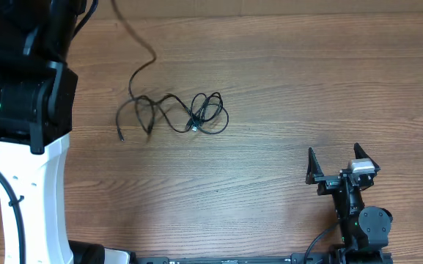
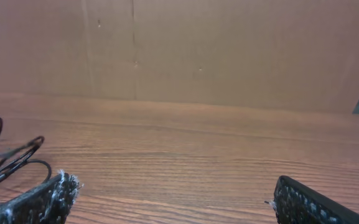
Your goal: Untangle cables
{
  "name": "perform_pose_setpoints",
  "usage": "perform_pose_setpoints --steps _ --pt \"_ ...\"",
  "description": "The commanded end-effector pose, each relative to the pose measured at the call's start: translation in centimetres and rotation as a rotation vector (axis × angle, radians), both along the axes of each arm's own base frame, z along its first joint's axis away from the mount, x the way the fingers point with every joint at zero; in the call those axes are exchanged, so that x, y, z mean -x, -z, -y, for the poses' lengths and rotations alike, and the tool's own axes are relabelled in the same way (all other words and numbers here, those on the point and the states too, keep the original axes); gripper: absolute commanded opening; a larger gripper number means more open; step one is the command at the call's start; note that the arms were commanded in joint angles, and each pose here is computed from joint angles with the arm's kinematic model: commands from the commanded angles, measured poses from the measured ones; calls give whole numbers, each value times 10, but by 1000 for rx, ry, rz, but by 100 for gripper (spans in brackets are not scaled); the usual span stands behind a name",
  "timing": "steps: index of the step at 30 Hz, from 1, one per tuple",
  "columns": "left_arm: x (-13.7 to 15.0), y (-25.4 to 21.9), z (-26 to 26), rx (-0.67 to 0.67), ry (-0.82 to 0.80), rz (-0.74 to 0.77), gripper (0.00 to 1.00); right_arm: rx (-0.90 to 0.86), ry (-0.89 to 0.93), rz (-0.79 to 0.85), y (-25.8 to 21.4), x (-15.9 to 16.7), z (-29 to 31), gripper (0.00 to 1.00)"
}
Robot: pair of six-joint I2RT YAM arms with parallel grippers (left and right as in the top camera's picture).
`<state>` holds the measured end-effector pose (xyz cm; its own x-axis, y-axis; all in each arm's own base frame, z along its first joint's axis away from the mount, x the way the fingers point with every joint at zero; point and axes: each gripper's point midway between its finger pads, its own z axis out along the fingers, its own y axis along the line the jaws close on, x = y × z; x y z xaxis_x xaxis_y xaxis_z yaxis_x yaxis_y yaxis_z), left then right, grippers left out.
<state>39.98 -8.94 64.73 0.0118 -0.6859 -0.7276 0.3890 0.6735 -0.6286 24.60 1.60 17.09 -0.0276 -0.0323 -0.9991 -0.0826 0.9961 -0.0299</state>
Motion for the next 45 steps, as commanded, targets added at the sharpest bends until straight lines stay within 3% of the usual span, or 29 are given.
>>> perform_pose_setpoints --steps 1,5,13,17,21,22,26,29,34,36,38,39,42,45 --pt "39 -42 33 60 266 148 4 1 16 4 2 0 3 100" --pt "42 -48 32 14 243 197 4 1 16 4 2 0 3 100" --pt "-29 71 -46 -274 -328 -241 4 1 16 4 2 0 3 100" --pt "-42 115 -99 -335 -651 -423 4 1 16 4 2 0 3 100" --pt "-48 145 -132 -384 -863 -541 4 1 16 4 2 0 3 100" --pt "-51 162 -149 -443 -958 -605 4 1 16 4 2 0 3 100" --pt "-61 195 -177 -555 -1044 -726 4 1 17 4 2 0 3 100" --pt "-67 246 -205 -650 -1058 -910 4 1 16 4 2 0 3 100" --pt "-64 308 -243 -676 -1017 -1134 4 1 17 4 2 0 3 100" --pt "-61 330 -255 -633 -982 -1207 16 1 16 4 2 0 3 100" --pt "-60 356 -263 -567 -902 -1280 59 1 16 4 2 0 3 100" --pt "-61 367 -264 -539 -851 -1307 67 1 16 4 2 0 3 100" --pt "-62 393 -266 -458 -721 -1369 68 1 16 4 2 0 3 100" --pt "-62 408 -261 -389 -616 -1396 82 1 16 4 2 0 3 100"
